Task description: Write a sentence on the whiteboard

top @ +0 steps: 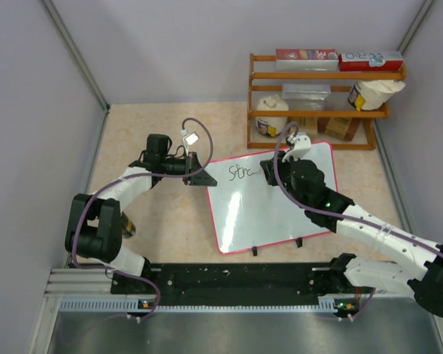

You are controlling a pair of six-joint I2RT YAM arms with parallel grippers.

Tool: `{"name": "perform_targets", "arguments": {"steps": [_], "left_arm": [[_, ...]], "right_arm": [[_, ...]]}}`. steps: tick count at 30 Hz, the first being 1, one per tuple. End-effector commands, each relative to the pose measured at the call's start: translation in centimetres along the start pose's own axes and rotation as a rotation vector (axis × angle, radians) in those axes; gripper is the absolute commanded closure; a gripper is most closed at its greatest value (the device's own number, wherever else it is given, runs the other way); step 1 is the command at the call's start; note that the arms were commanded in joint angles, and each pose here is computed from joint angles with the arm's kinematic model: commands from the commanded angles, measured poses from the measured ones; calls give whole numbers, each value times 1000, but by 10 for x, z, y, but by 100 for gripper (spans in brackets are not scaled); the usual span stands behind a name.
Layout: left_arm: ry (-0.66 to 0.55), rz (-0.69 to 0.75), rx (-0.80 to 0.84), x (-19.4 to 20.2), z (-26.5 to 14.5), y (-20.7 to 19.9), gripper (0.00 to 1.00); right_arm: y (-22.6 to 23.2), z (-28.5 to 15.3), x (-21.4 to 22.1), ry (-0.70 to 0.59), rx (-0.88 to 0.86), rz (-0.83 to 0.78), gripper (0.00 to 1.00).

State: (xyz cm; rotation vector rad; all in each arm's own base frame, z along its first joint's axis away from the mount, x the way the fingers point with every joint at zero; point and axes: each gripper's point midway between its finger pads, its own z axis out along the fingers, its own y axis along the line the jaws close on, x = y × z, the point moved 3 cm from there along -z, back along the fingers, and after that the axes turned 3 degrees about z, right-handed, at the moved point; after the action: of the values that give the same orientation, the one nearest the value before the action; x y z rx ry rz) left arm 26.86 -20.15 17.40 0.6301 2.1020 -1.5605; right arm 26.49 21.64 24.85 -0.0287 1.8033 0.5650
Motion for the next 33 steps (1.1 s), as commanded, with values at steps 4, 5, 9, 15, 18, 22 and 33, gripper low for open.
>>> {"name": "perform_targets", "arguments": {"steps": [4,5,9,15,18,22,33], "left_arm": [[35,95,-114,15,9,20,100],[34,97,-114,15,9,20,100],[32,98,-114,14,9,19,100],[33,97,-114,14,9,19,100],[34,96,-114,14,9,19,100],[33,97,-112,14,9,19,100],[35,96,-115,15,10,19,100]], "right_arm": [[8,12,-21,-46,2,9,100],[10,12,-22,-48,-6,12,100],[12,12,-22,-46,-17,15,100],[14,9,-20,-38,-41,17,100],[15,0,-31,-74,-60,36,100],[14,-9,-46,-131,-59,58,100],[6,0,-43,-124,7,5,100]]}}
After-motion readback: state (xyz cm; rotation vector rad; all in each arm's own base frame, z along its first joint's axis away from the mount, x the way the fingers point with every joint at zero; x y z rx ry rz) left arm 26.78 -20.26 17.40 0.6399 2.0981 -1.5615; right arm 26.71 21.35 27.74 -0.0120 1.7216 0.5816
